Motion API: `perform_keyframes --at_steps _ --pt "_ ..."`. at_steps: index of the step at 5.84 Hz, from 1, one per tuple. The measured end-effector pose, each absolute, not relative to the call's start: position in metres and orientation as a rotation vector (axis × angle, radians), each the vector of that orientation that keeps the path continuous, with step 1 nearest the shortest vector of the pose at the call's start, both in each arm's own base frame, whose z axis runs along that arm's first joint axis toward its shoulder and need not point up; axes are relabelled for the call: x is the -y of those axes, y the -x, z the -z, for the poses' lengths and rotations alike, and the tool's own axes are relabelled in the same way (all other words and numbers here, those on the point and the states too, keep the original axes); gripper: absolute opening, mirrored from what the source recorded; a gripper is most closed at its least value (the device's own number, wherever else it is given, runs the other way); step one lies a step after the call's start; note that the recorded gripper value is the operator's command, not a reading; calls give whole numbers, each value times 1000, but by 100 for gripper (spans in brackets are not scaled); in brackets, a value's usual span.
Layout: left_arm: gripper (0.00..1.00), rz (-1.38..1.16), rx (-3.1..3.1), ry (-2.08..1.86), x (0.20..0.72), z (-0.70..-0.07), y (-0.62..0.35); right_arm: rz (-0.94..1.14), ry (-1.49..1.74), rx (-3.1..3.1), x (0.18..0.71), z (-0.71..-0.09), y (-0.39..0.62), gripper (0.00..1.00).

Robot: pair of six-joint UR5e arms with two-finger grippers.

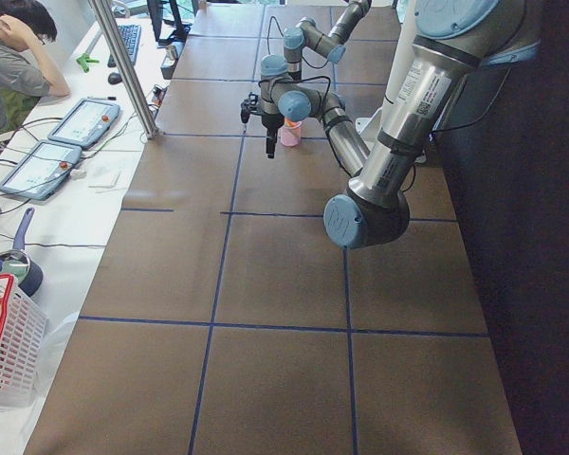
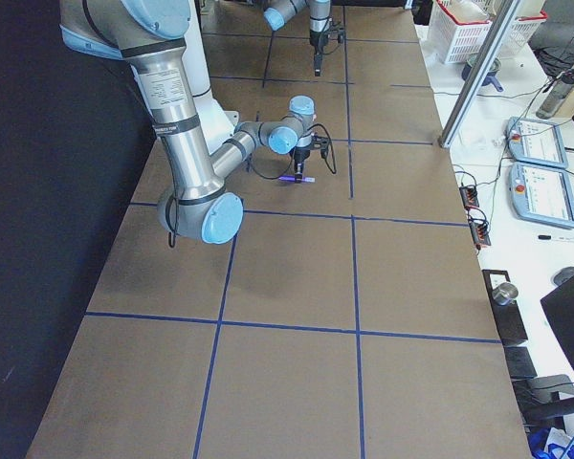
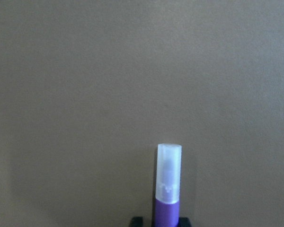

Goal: Collect pens into pen holder
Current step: 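Lift the purple marker upright and carry it over the pink cup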

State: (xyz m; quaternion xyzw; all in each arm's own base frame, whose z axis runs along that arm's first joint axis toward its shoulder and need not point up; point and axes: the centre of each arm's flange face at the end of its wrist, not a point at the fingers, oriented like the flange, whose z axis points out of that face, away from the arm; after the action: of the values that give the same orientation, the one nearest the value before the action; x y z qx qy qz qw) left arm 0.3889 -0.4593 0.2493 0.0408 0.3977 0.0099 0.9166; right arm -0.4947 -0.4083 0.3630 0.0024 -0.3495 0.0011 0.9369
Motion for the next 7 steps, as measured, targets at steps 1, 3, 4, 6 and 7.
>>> perform_keyframes --at_steps 1,3,4,6,7 --pt "100 -20 -818 -84 459 -249 -389 -2 -3 715 408 -363 495 0" --pt "100 -20 -818 -84 459 -249 -389 -2 -8 728 408 -355 493 0" --pt "100 -20 -817 -85 459 -250 -389 -10 -25 749 410 -342 484 0" --pt "100 -21 -814 -83 460 -252 -389 -54 -126 846 414 -282 443 0" --pt "100 -21 -809 -80 461 -254 -390 -120 -192 883 417 -252 429 1"
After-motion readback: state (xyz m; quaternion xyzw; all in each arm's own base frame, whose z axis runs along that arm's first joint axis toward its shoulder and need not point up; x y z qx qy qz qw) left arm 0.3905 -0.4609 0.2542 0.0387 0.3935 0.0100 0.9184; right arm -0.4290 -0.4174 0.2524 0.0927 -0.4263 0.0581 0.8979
